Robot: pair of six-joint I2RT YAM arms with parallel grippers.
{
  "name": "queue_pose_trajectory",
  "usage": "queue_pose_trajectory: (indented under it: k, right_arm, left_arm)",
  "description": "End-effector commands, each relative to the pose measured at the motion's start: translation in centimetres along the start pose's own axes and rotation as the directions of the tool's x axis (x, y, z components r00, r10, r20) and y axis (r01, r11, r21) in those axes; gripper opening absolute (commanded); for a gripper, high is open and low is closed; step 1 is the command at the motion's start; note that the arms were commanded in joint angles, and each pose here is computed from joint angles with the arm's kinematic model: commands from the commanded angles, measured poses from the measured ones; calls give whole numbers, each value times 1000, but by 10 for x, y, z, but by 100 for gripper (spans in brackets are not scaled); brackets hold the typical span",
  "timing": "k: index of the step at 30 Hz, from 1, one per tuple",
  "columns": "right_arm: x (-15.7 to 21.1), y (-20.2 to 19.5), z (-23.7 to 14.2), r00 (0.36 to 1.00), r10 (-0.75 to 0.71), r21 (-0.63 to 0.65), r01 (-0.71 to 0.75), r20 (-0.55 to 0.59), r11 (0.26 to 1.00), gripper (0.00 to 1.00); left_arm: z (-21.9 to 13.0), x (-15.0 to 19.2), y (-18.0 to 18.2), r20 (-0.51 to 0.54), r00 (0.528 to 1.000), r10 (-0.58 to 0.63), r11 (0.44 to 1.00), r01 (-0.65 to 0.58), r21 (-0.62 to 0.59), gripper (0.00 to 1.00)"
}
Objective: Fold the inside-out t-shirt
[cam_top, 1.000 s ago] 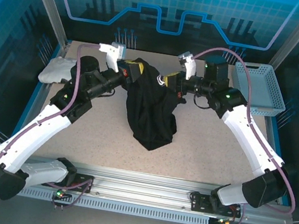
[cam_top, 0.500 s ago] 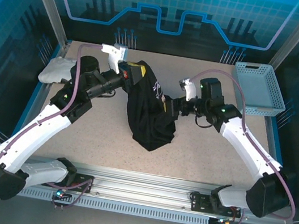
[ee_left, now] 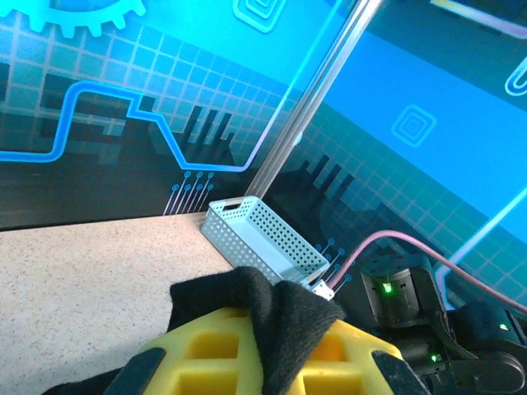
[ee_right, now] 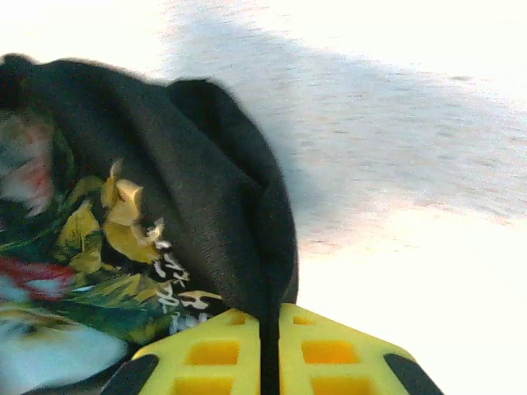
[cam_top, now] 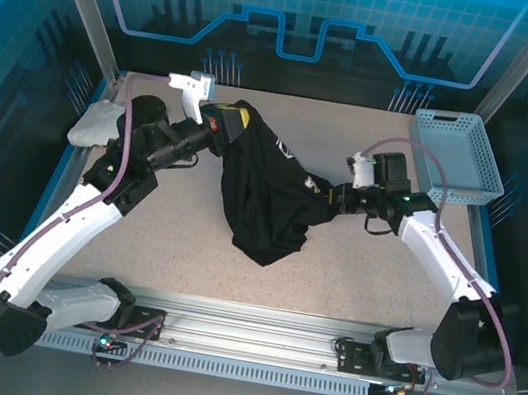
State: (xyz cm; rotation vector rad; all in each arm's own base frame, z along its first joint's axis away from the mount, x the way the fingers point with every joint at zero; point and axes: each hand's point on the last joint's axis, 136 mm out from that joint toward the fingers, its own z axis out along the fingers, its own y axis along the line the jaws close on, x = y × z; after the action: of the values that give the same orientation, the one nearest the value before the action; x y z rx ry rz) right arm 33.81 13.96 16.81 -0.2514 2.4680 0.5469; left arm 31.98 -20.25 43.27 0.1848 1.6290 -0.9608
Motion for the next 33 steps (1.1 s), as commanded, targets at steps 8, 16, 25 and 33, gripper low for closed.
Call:
queue_pose_trajectory:
  k: [8,16,25,33]
  right_arm:
    - [-22,31,-63,940,-246,108,226,238,968,41]
    - [10,180,-80,728,-477,-216,633,492,743,55]
    - [-29,219,-33,763,-409,-238,575,500,783,56]
    - [-45,218,-29,779,-397,-245,557,486,794,8]
  left_arm:
    - [-4,-25,-30,43,999,-14,991,9,130,0]
    - [0,-20,-32,16,999,-29,989,26,148,0]
    - [1,-15,-30,0,999,-37,988,37,149,0]
    - [-1,-18,-12,37,999,-17,999,16,44,0]
